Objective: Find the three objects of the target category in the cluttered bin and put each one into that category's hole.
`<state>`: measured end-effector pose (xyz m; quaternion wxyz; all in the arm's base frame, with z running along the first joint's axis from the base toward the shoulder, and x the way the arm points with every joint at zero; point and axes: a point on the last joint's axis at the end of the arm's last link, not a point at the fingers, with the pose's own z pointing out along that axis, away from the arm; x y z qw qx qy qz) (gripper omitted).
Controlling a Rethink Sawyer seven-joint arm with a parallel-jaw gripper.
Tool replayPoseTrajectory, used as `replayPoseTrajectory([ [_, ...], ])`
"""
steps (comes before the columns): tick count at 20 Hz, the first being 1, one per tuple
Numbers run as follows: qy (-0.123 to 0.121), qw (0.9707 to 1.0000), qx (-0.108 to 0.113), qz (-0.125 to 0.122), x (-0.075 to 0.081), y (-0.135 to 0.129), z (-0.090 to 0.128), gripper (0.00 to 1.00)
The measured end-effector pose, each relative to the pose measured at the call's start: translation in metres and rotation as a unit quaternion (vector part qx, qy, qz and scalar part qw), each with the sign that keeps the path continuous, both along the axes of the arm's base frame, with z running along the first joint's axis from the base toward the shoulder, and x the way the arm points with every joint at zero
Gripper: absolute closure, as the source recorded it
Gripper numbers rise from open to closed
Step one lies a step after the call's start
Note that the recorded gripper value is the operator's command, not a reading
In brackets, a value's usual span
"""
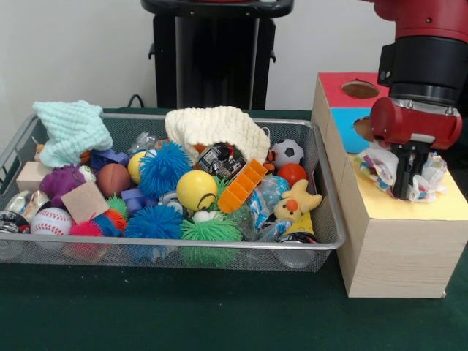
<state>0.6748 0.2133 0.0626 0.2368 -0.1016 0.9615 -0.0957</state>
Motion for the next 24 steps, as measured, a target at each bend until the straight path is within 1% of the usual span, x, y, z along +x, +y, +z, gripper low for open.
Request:
replayPoseTrajectory([
  [3,0.012,0.9999,0.0,-0.001,0.0028,0.0013,0.0016,1.0],
  [8,0.023,0.9997,0.001,-0.004,0.0056,0.0006,0.0028,1.0],
  [17,0.031,0.9995,0.002,-0.007,0.0071,-0.0006,0.0037,1.0],
  [24,0.044,0.999,0.005,-0.011,0.0087,-0.0022,0.0056,1.0],
])
